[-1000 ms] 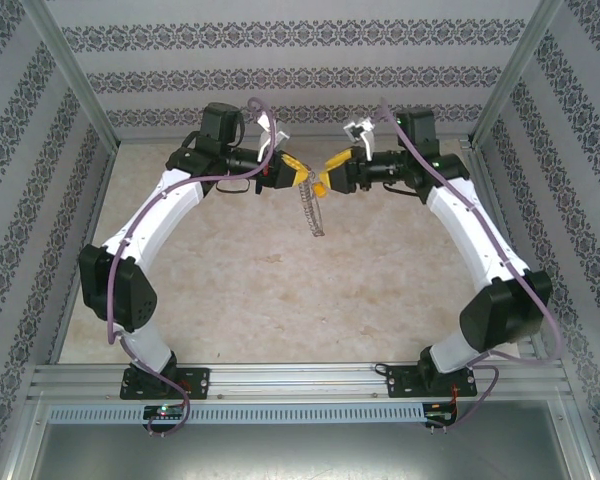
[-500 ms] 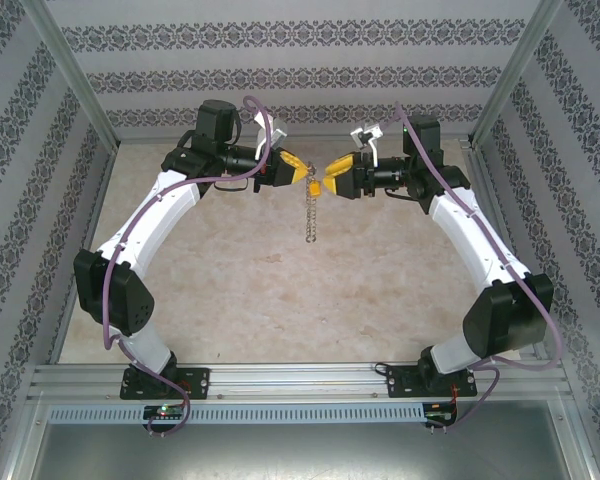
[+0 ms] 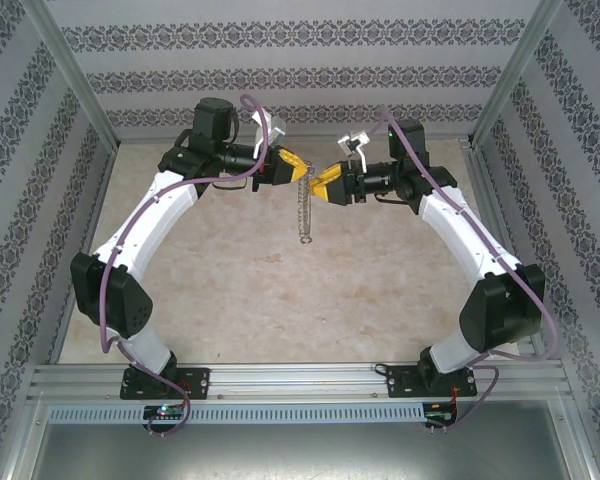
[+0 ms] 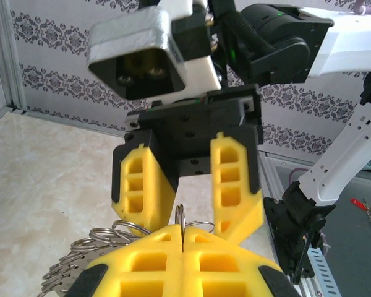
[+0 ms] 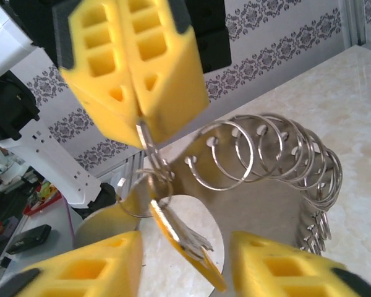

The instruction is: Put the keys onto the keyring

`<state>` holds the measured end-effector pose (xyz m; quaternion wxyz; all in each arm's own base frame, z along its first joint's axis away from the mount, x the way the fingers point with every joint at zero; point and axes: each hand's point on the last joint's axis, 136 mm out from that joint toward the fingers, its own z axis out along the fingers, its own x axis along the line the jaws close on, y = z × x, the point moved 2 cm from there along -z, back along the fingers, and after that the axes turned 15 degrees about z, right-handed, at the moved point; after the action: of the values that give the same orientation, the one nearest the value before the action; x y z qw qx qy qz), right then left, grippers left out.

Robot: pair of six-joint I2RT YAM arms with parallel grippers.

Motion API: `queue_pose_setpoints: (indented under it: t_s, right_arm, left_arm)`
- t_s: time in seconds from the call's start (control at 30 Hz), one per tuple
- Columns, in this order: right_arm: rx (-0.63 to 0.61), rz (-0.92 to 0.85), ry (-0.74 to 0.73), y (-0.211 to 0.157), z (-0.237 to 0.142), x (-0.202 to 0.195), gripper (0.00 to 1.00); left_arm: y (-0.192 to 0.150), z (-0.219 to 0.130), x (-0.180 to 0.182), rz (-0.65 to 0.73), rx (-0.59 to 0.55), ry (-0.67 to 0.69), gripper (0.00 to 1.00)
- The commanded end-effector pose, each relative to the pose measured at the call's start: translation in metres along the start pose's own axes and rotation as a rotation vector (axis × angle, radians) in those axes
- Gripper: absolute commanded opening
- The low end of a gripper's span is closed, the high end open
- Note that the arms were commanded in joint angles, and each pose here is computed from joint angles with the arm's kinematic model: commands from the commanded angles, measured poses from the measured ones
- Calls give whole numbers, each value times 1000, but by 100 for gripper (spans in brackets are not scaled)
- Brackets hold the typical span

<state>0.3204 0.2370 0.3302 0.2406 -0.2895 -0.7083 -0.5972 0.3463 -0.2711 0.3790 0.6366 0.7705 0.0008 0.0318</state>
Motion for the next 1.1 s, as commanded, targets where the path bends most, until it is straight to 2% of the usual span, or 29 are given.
queue_pose_setpoints:
  t_s: [0.0,0.13,0.23,0.57,0.6,0.67,0.7,0.77,1.07]
  right_arm:
    - [15,-16,30,-2,5,3,29]
    - [19,-11,31,-5,4,5,9]
    - [29,-7,32,-9,6,6,0]
    - [114,-3,10,-17,28,6,0]
    - [116,-4,9,-16,30,6,4]
    - [116,-8,-8,-16,30,5,34]
    - [111,-9,-21,-16,27,3,40]
    - [91,-4,-31,-15,18,2,43]
    - [-21,-37,-48,-1,-25,16,44]
  left_arm:
    - [35,-9,-13,106,-63,-18,0]
    - [35,-8,-12,106,-67,-14,0]
    - [35,-8,-11,104,-70,-10,0]
    - [31,-7,-10,93,-75,-7,0]
    - [31,-7,-10,91,-74,-6,0]
    - [30,-7,-10,91,-75,-7,0]
    - [29,-6,-9,88,-76,-6,0]
    - [28,-6,-9,86,-76,-8,0]
    - [28,-5,-10,89,-81,-15,0]
